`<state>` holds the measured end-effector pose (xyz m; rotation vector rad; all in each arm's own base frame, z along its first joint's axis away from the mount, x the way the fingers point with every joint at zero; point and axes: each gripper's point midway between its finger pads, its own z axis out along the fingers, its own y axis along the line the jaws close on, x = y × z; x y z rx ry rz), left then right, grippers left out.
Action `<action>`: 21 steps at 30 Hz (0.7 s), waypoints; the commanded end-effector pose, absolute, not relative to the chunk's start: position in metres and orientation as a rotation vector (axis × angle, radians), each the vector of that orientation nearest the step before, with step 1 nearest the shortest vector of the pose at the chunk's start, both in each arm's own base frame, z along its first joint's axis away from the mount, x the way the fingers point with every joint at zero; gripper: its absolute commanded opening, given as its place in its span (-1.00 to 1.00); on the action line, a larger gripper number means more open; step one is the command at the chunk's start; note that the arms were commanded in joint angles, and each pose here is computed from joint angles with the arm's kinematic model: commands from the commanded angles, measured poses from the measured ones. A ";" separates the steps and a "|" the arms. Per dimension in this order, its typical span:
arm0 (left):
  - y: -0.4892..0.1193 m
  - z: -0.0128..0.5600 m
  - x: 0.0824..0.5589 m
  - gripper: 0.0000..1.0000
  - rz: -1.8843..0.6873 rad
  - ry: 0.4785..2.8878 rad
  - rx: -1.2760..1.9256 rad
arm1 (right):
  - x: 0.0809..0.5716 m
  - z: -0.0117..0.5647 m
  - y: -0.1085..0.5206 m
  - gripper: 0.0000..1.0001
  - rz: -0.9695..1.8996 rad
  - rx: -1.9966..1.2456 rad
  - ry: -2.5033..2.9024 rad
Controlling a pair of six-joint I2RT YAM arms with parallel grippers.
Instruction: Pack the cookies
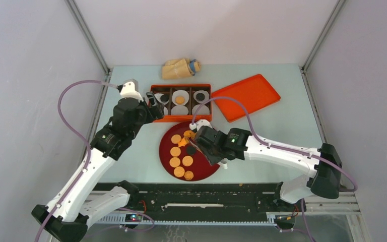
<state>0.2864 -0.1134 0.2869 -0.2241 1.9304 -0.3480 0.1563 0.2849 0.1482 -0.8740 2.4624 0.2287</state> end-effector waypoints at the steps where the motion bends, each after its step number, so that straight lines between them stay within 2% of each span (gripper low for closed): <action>1: -0.113 0.304 0.285 0.65 -0.380 1.881 -0.224 | 0.144 0.152 0.289 -0.27 0.279 -0.822 2.466; 9: -0.110 0.303 0.279 0.66 -0.387 1.876 -0.231 | 0.120 0.131 0.294 -0.07 0.296 -0.873 2.545; 21: -0.109 0.306 0.274 0.68 -0.407 1.855 -0.231 | 0.122 0.121 0.280 0.00 0.185 -0.861 2.582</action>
